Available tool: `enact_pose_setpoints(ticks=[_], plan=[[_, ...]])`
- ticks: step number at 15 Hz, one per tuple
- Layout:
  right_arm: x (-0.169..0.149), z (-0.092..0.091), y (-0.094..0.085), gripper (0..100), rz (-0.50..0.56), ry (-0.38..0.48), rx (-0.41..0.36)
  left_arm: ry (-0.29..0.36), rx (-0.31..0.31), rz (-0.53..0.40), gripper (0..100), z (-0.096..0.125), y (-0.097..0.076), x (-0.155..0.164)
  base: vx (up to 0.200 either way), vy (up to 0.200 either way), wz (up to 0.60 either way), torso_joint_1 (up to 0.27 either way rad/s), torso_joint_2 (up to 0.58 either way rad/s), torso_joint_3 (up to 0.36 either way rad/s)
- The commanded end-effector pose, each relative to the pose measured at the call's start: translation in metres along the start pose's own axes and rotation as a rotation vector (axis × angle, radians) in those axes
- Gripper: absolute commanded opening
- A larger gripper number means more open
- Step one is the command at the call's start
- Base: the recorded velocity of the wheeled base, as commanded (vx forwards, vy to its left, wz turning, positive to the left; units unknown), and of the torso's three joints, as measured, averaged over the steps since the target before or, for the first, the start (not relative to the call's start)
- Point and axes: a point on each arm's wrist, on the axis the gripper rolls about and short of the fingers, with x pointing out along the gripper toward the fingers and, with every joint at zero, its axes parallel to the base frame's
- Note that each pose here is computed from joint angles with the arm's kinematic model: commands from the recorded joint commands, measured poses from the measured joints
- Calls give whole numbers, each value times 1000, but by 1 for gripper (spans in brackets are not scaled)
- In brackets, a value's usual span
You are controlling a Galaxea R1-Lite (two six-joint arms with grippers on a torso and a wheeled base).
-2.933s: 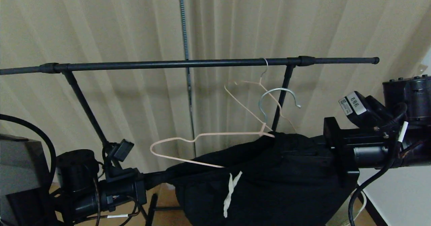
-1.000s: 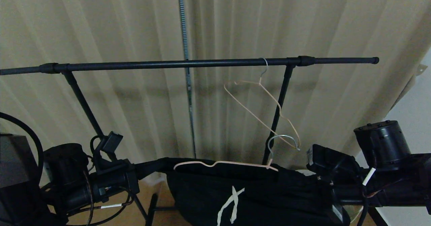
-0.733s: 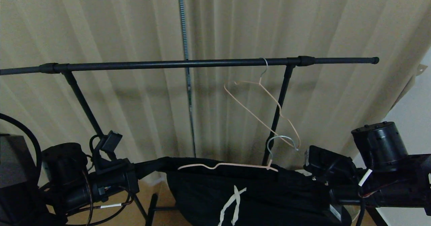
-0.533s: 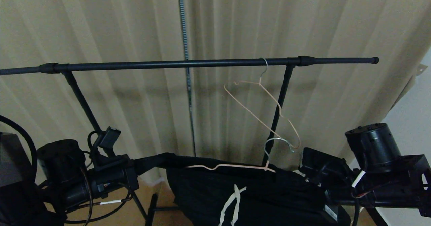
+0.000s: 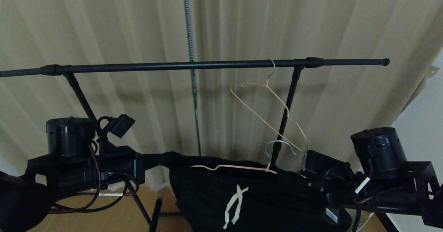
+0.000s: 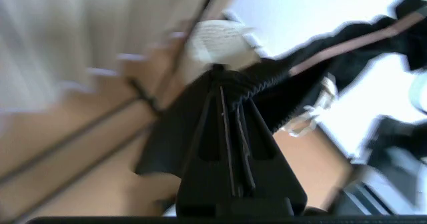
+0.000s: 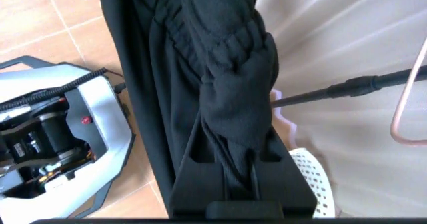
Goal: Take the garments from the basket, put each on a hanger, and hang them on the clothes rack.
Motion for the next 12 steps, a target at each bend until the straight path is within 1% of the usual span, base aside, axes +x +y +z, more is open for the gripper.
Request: enact_pose_setpoints(ticks=[1, 2, 3, 4, 5, 6, 7, 8, 10, 12], plan=[[2, -2, 1, 0, 4, 3, 2, -64, 146, -18, 0, 37, -39, 2, 0, 0, 0, 0, 0, 0], [4, -2, 0, 0, 0, -1, 0, -50, 154, -42, 0, 38, -47, 6, 0, 0, 0, 0, 0, 0], [5, -3, 1, 0, 0, -1, 0, -42, 155, -46, 0, 39, -50, 8, 0, 0, 0, 0, 0, 0], [5, -2, 0, 0, -6, -8, -2, -20, 152, -37, 0, 40, -56, 11, 0, 0, 0, 0, 0, 0], [7, -2, -1, 0, -14, -17, 3, 22, 158, -3, 0, 42, -69, 20, 0, 0, 0, 0, 0, 0], [8, 0, -2, 0, -22, -30, 26, 44, 160, 3, 0, 42, -74, 26, 0, 0, 0, 0, 0, 0], [9, 1, -1, 0, -24, -41, 57, 58, 169, 3, 0, 42, -81, 32, 0, 0, 0, 0, 0, 0], [9, 2, -1, 0, -28, -47, 70, 66, 176, 15, 0, 43, -85, 37, 0, 0, 0, 0, 0, 0], [8, 2, 0, 0, -37, -57, 71, 92, 188, 49, 0, 47, -95, 50, 0, 0, 0, 0, 0, 0], [9, 4, -2, 0, -52, -86, 68, 116, 199, 50, 0, 49, -104, 59, 0, 0, 0, 0, 0, 0]])
